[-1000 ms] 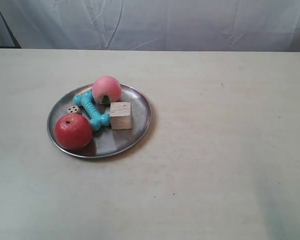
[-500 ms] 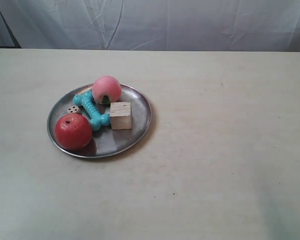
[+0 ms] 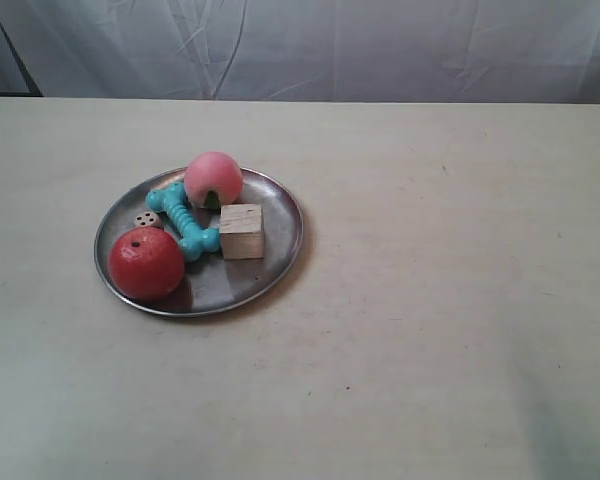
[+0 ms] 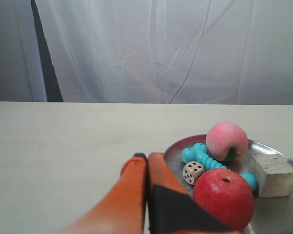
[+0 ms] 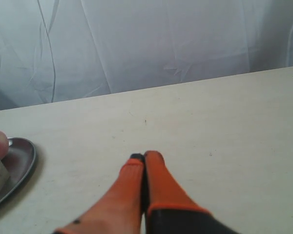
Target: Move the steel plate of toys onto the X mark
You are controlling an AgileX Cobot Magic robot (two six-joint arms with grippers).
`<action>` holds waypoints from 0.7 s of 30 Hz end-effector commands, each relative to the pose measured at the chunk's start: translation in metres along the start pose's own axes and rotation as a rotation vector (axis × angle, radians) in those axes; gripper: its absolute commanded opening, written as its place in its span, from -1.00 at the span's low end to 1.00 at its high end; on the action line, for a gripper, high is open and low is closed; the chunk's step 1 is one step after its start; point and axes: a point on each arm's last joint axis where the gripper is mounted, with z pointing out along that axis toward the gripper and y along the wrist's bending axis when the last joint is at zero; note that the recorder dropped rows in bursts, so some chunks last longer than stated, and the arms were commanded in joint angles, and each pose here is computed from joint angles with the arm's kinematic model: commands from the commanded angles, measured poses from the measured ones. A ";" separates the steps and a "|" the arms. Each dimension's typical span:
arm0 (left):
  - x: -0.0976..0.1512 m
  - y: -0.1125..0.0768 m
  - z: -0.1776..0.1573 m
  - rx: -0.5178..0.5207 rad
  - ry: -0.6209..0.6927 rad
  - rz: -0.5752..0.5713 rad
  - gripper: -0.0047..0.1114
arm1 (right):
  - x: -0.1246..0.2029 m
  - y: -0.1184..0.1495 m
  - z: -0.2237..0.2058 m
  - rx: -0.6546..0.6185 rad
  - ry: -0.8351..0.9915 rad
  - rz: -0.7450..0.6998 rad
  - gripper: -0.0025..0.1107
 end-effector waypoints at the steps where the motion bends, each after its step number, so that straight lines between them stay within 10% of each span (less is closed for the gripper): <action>1: 0.001 0.001 0.000 -0.013 -0.012 0.001 -0.92 | 0.001 0.000 0.000 0.005 -0.006 -0.007 -0.96; 21: 0.015 -0.010 -0.002 0.105 0.153 -0.037 -0.92 | 0.001 0.000 0.000 0.005 -0.006 -0.007 -0.96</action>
